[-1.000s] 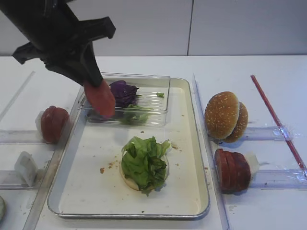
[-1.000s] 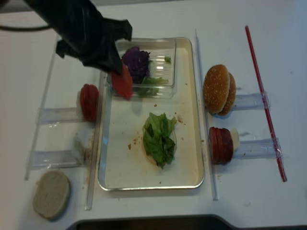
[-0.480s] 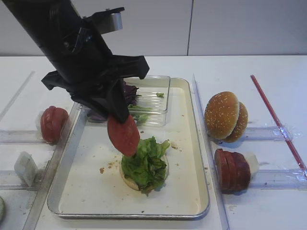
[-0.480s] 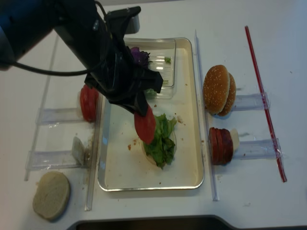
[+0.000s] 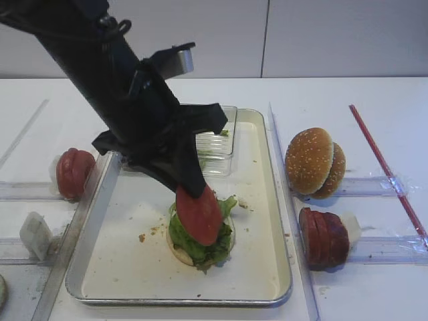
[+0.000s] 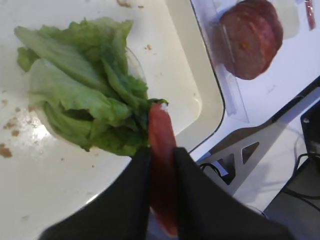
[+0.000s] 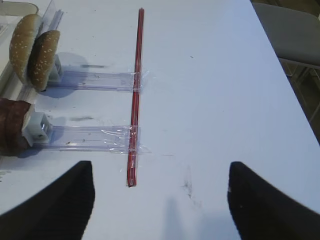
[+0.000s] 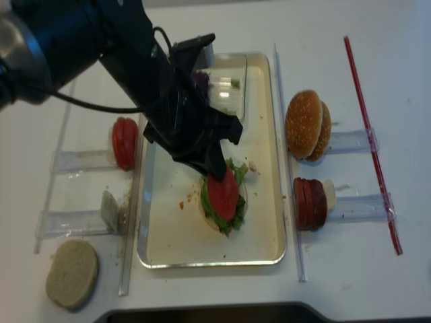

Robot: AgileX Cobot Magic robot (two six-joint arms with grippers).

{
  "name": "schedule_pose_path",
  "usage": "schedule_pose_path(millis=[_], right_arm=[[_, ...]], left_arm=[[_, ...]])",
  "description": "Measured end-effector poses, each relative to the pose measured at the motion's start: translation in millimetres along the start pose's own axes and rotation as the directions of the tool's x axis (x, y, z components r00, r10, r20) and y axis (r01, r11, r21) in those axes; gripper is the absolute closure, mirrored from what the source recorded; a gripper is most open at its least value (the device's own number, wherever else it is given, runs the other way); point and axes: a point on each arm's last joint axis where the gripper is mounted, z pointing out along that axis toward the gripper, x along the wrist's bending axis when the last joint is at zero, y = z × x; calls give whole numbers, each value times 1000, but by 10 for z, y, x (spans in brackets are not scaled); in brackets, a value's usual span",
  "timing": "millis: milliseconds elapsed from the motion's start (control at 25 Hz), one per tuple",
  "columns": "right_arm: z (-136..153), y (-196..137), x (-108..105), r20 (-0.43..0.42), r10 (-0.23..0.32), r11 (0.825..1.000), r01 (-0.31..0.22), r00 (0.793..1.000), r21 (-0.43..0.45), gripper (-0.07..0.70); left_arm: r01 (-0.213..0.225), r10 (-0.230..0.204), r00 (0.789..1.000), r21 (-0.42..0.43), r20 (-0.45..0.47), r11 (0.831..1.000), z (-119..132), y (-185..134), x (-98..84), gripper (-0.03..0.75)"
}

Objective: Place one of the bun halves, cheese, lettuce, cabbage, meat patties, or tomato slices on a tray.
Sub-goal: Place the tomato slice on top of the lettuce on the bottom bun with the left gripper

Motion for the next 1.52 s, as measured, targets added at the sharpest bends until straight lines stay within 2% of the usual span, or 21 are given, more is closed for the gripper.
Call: schedule_pose_path(millis=[240, 440, 960, 1120, 1400, 1520], right_arm=[[0, 0, 0, 0, -3, 1000, 3, 1000, 0, 67], [0, 0, 0, 0, -5, 1000, 5, 1000, 0, 67], [0, 0, 0, 0, -5, 1000, 5, 1000, 0, 67], [0, 0, 0, 0, -5, 1000, 5, 1000, 0, 67], [0, 0, 0, 0, -5, 1000, 5, 1000, 0, 67], [0, 0, 0, 0, -5, 1000, 5, 1000, 0, 67]], left_arm=[[-27, 29, 999, -79, 26, 997, 220, 34, 98, 641], [-15, 16, 1000, -120, 11, 993, 263, 89, 195, 641], [35, -35, 999, -35, -8, 999, 518, 150, 407, 641], [38, -38, 999, -29, -8, 999, 540, 153, 419, 641], [71, -71, 997, -29, -13, 997, 540, 152, 423, 641], [90, -91, 995, -22, -38, 996, 539, 143, 446, 613]])
